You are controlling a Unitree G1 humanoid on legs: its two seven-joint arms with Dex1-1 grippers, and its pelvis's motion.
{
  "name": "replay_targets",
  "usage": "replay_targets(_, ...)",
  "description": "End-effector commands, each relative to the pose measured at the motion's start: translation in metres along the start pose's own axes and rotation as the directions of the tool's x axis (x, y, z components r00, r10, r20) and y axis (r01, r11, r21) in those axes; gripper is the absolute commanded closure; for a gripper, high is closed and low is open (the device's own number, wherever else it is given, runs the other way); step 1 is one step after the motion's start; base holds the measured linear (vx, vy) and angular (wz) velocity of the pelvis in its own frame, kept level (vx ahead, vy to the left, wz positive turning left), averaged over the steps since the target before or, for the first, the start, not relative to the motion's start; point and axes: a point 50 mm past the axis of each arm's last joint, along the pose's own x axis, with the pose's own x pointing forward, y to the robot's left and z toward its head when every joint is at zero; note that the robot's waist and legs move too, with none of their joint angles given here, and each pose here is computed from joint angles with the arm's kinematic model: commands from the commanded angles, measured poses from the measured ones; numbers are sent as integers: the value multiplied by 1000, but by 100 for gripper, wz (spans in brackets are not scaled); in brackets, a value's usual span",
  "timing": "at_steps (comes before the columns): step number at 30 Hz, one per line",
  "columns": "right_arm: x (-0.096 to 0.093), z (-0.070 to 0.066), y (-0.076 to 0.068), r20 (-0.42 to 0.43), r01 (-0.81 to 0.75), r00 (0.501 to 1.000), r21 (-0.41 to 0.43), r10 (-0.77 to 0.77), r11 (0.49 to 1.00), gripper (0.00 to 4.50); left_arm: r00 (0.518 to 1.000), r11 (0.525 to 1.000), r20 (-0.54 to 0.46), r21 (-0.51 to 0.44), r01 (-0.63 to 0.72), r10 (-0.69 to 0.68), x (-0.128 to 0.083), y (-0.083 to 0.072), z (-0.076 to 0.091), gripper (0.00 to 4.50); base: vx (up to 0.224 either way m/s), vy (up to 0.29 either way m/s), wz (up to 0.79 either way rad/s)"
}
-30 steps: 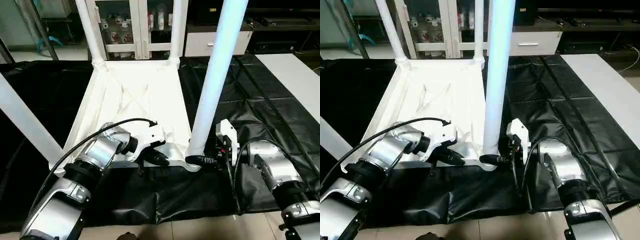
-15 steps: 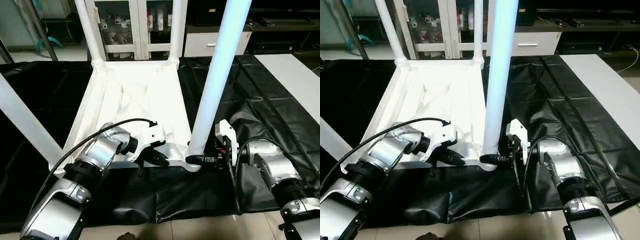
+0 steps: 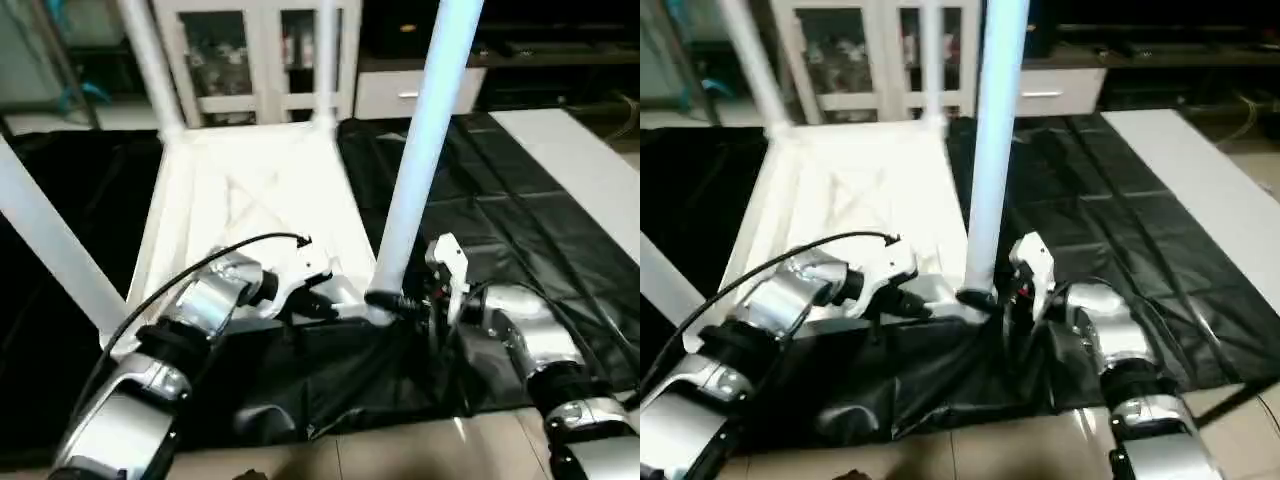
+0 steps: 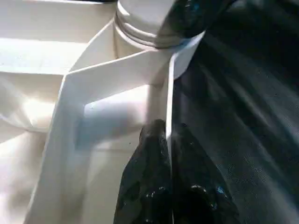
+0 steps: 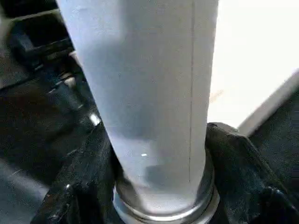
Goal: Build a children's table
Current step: Rotate leg to tighten
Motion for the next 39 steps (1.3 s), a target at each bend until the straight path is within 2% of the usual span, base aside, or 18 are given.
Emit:
replay_targets(1, 17, -11, 5, -36, 164, 986, 17, -163, 986, 201, 1000, 999, -6, -46, -29, 28, 17, -5, -1, 450, 0, 0, 0)
replay_targets(3, 27, -10, 3, -16, 299, 954, 79, -298, 951, 201, 997, 996, -1, -38, -77, 77, 20, -2, 1, 450, 0, 0, 0)
replay_targets(6, 36, -8, -4, -43, 546, 837, 139, -545, 826, 201, 988, 988, 4, -22, -151, 151, 23, 3, 7, 450, 0, 0, 0)
replay_targets(10, 46, -2, -4, -43, 695, 716, 130, -697, 707, 202, 981, 981, 4, -6, -192, 192, 25, 6, 10, 450, 0, 0, 0)
replay_targets(12, 53, 3, 0, -23, 711, 701, 95, -713, 697, 202, 980, 980, 2, -2, -197, 197, 26, 7, 10, 450, 0, 0, 0)
replay_targets(14, 62, 9, 7, 11, 691, 720, 84, -694, 718, 202, 980, 980, -1, 1, -199, 199, 26, 7, 9, 450, 0, 0, 0)
replay_targets(19, 70, 17, 17, 103, 622, 760, 168, -641, 765, 202, 980, 980, -8, -4, -199, 199, 24, 9, 4, 450, 0, 0, 0)
replay_targets(21, 72, 22, 21, 146, 581, 785, 169, -603, 796, 202, 981, 981, -11, -2, -195, 195, 23, 9, 2, 450, 0, 0, 0)
replay_targets(23, 72, 25, 24, 180, 543, 810, 130, -558, 830, 202, 981, 981, -11, 0, -192, 192, 23, 9, 1, 450, 0, 0, 0)
replay_targets(24, 72, 25, 24, 180, 543, 810, 130, -558, 830, 167, 981, 981, -11, 0, -192, 192, 23, 9, 1, 450, 0, 0, 0)
replay_targets(25, 67, 28, 23, 220, 539, 811, 82, -543, 838, 146, 982, 982, -9, 3, -188, 188, 22, 9, 0, 450, 0, 0, 0)
replay_targets(27, 62, 31, 21, 245, 539, 808, 62, -536, 840, 123, 986, 986, -7, 7, -169, 169, 22, 8, 0, 450, 0, 0, 0)
replay_targets(31, 35, 33, 11, 276, 541, 801, 44, -531, 840, 88, 992, 992, -20, 37, -121, 122, 19, 7, -3, 450, 0, 0, 0)
replay_targets(33, 16, 32, 14, 284, 417, 870, 12, -403, 909, 88, 994, 994, -27, 47, -103, 105, 17, 6, -6, 450, 0, 0, 0)
replay_targets(34, 1, 29, 21, 273, 305, 917, -15, -290, 952, 88, 996, 995, -28, 53, -89, 90, 16, 6, -8, 450, 0, 0, 0)
replay_targets(35, -2, 28, 23, 267, 278, 927, -24, -262, 960, 88, 996, 995, -28, 55, -84, 86, 16, 5, -9, 450, 0, 0, 0)
replay_targets(38, -31, 15, 36, 156, 94, 985, -118, -75, 989, 88, 999, 996, -29, 86, -22, 25, 14, 2, -13, 450, 0, 0, 0)
replay_targets(39, -56, 6, 43, 70, -12, 997, -120, 20, 993, 88, 999, 995, -36, 103, 14, -11, 12, 0, -17, 450, 0, 0, 0)
